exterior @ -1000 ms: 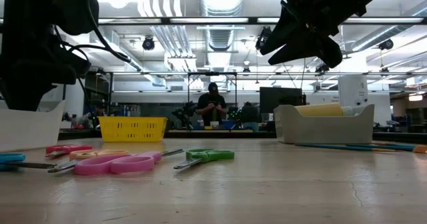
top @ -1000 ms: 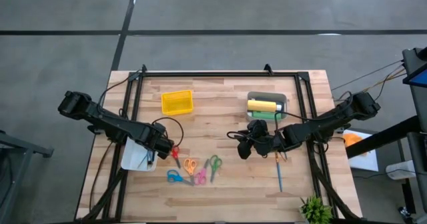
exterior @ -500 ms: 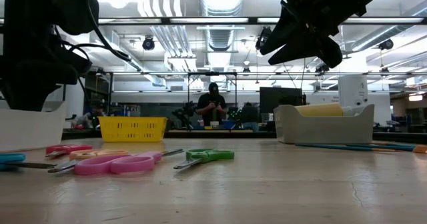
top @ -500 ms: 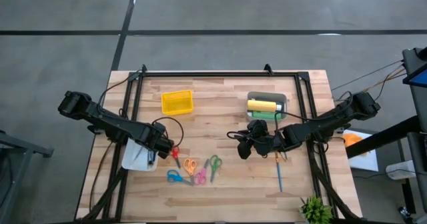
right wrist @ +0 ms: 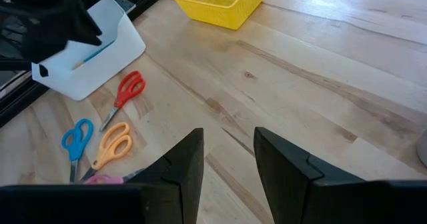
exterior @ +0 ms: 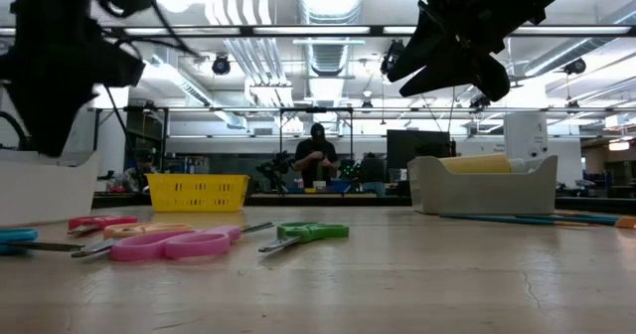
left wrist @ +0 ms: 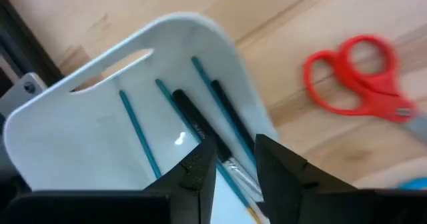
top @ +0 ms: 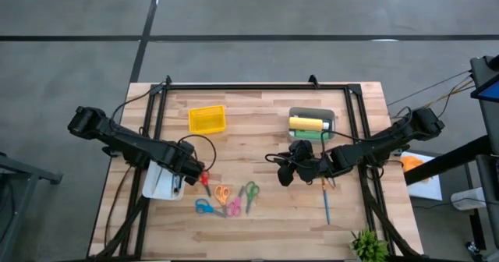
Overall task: Pick & Place Paint Supplies
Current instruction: Put the blue paintbrush into the white bin
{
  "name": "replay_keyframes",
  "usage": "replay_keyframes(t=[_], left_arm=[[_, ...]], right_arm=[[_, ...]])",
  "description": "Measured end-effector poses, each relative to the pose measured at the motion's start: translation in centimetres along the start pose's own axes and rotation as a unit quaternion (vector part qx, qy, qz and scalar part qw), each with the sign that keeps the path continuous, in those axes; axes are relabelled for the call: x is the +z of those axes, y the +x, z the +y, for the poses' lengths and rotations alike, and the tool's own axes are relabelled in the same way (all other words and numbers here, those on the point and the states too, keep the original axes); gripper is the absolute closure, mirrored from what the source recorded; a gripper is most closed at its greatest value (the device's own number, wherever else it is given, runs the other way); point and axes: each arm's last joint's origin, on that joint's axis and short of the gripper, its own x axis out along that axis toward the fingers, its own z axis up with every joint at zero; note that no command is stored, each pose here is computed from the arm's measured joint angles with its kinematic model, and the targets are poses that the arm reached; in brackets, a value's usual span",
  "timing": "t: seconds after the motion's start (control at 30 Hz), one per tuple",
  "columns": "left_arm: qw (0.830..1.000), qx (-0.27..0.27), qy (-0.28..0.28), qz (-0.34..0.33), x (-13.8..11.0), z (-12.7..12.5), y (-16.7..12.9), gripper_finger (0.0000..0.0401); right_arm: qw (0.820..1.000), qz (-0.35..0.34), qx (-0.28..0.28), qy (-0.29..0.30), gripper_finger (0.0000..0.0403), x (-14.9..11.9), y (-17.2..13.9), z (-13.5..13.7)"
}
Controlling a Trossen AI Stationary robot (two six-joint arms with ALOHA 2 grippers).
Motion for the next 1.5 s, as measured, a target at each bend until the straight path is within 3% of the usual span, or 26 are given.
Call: replay_keyframes(t=[0.17,0.37,0.5,0.73,0.83,1.03,1.23,1.5], left_arm=[[0.999,-0.032,-0.004,-0.035,0.6,-0.8,-2.3,0.0297],[0.984,-0.074,-0.027,-0.159,1.8,-1.9,-4.4,0.0297],[0.956,-0.104,-0.022,-0.273,2.7,-3.1,-4.8,0.0297],[0.885,-0.147,0.102,-0.43,3.8,-5.7,-4.3,0.0296],[0.861,-0.169,0.159,-0.453,3.8,-6.4,-3.5,0.0296],[0.829,-0.197,0.184,-0.49,3.7,-6.6,-1.7,0.0296],[0.812,-0.201,0.241,-0.492,3.5,-6.7,-1.5,0.0296],[0.808,-0.21,0.237,-0.497,3.6,-6.8,-1.8,0.0296]], right_arm=[[1.0,0.0,0.0,-0.001,0.0273,0.0,0.0,0.0],[1.0,0.0,0.0,-0.001,0.0273,0.0,0.0,0.0],[1.0,0.0,0.0,0.0,0.0273,0.0,0.0,0.0],[1.0,0.0,0.0,0.0,0.0273,0.0,0.0,0.0],[1.0,0.0,0.0,0.0,0.0273,0.0,0.0,0.0],[1.0,0.0,0.0,0.0,0.0273,0.0,0.0,0.0],[1.0,0.0,0.0,0.0,0.0273,0.0,0.0,0.0],[1.0,0.0,0.0,-0.001,0.0273,0.0,0.0,0.0]])
